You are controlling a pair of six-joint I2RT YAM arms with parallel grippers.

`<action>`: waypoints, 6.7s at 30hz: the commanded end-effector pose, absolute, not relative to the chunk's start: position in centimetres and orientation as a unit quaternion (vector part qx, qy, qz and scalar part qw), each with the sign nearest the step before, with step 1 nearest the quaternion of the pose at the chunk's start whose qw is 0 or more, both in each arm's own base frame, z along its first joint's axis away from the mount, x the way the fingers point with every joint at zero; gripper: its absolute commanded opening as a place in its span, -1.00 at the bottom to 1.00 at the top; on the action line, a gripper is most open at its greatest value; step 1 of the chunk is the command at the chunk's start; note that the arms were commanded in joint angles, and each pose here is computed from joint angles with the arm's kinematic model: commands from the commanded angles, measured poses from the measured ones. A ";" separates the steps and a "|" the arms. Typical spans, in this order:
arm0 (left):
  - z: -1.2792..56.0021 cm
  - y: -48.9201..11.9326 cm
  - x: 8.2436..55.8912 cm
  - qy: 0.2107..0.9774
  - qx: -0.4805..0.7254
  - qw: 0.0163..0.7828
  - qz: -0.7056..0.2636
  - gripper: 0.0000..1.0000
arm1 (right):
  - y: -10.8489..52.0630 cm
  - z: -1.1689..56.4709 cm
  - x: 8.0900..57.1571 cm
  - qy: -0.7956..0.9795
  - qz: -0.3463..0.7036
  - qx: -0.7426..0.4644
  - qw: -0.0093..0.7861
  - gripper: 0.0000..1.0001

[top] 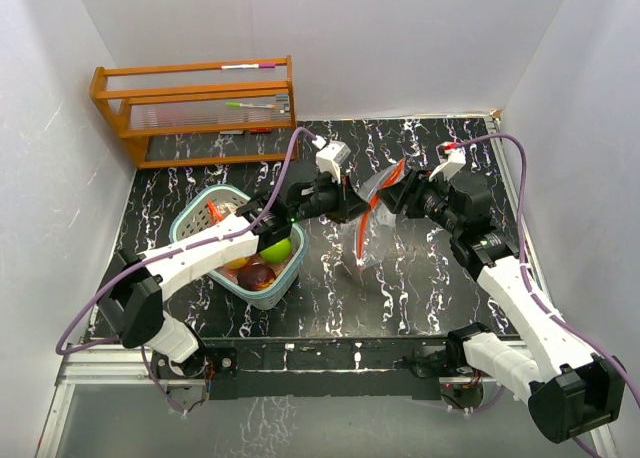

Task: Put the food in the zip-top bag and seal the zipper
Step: Open the zipper of the food storage bag at the center of the board, then move the bin to the center of the board, then pick up the fake vegetable from the bin.

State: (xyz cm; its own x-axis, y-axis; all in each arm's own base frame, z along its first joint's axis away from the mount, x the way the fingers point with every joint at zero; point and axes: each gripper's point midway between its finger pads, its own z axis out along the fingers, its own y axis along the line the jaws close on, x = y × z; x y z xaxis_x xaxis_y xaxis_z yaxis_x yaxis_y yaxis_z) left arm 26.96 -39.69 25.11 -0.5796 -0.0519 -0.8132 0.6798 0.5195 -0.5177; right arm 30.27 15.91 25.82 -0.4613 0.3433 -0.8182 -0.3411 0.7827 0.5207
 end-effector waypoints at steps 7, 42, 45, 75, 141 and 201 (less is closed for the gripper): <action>27.2 -40.7 26.1 0.741 0.206 0.407 -0.493 -1.00 | 15.8 27.5 30.8 0.767 0.332 0.002 0.549 0.14; 20.1 -31.1 32.7 0.859 0.115 0.470 -0.165 -1.00 | 3.5 20.5 26.4 0.840 0.044 0.162 0.516 -0.85; 21.0 -32.7 31.8 0.842 0.138 0.472 -0.222 -1.00 | 6.2 21.8 26.9 0.828 0.109 0.107 0.539 -0.85; 36.2 -25.7 37.7 0.741 0.114 0.650 -0.125 -1.00 | 17.3 32.2 25.6 0.746 0.380 -0.071 0.542 0.02; 47.3 -8.7 27.2 0.677 0.008 0.734 -0.050 -1.00 | 12.9 21.2 25.1 0.861 -0.015 0.052 0.507 -0.82; 22.2 -21.1 27.0 0.837 0.102 0.478 -0.248 -1.00 | 13.6 16.1 32.7 0.888 0.010 -0.005 0.461 0.05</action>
State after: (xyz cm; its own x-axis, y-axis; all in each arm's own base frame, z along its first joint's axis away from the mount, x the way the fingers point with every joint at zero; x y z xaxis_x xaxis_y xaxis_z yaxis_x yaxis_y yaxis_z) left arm 26.96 -20.76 21.25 -0.5422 -0.0495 -0.8388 0.3914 0.8685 -0.3042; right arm 32.74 14.00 16.22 -0.5862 -0.0140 -0.8101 -0.0375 0.9992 0.0099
